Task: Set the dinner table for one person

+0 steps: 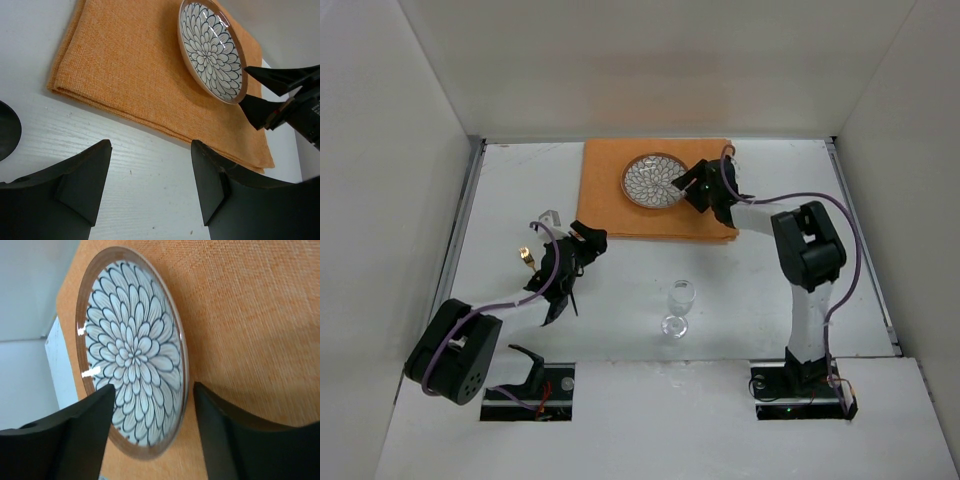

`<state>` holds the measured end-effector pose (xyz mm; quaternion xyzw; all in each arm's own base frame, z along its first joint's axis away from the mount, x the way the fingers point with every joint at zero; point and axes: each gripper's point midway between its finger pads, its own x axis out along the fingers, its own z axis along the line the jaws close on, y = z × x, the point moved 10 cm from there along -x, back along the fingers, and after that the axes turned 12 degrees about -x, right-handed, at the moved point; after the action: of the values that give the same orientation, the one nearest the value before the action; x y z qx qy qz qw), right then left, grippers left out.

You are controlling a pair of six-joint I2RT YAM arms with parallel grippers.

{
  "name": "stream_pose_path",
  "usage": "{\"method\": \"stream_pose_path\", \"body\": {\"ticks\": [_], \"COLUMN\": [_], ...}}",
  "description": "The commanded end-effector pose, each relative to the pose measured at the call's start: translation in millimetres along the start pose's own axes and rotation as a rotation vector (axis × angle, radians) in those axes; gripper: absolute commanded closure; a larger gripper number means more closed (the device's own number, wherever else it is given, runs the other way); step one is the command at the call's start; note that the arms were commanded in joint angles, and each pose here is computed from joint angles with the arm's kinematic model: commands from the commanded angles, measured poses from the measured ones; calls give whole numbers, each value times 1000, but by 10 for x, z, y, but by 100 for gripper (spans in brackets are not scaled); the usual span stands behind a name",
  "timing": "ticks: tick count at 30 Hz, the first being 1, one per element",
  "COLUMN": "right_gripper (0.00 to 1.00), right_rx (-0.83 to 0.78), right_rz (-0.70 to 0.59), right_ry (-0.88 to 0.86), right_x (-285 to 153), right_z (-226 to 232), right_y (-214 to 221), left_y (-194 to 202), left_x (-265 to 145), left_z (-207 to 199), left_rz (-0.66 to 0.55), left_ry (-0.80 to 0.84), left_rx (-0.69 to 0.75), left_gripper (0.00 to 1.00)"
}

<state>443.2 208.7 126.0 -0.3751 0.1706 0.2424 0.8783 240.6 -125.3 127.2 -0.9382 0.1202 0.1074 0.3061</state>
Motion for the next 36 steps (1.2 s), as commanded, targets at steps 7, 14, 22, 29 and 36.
{"method": "stream_pose_path", "body": {"ticks": [7, 14, 22, 29, 36], "right_gripper": [22, 75, 68, 50, 50], "right_rx": [-310, -582, -823, -1105, -1217], "right_rz": [-157, -200, 64, 244, 332], "right_ry": [38, -66, -156, -84, -73], "right_x": [-1213, -2849, -3969, -3966, -3936], "right_z": [86, 251, 505, 798, 870], "right_y": [-293, -164, 200, 500, 654], "left_y": [-23, 78, 197, 202, 169], "left_x": [9, 37, -7, -2, -12], "left_z": [-94, -161, -314, -317, -286], "left_rz": [-15, 30, 71, 73, 66], "left_ry": [54, 71, 115, 121, 115], "left_rx": [-21, -10, 31, 43, 32], "left_gripper": [37, 48, 72, 69, 67]}}
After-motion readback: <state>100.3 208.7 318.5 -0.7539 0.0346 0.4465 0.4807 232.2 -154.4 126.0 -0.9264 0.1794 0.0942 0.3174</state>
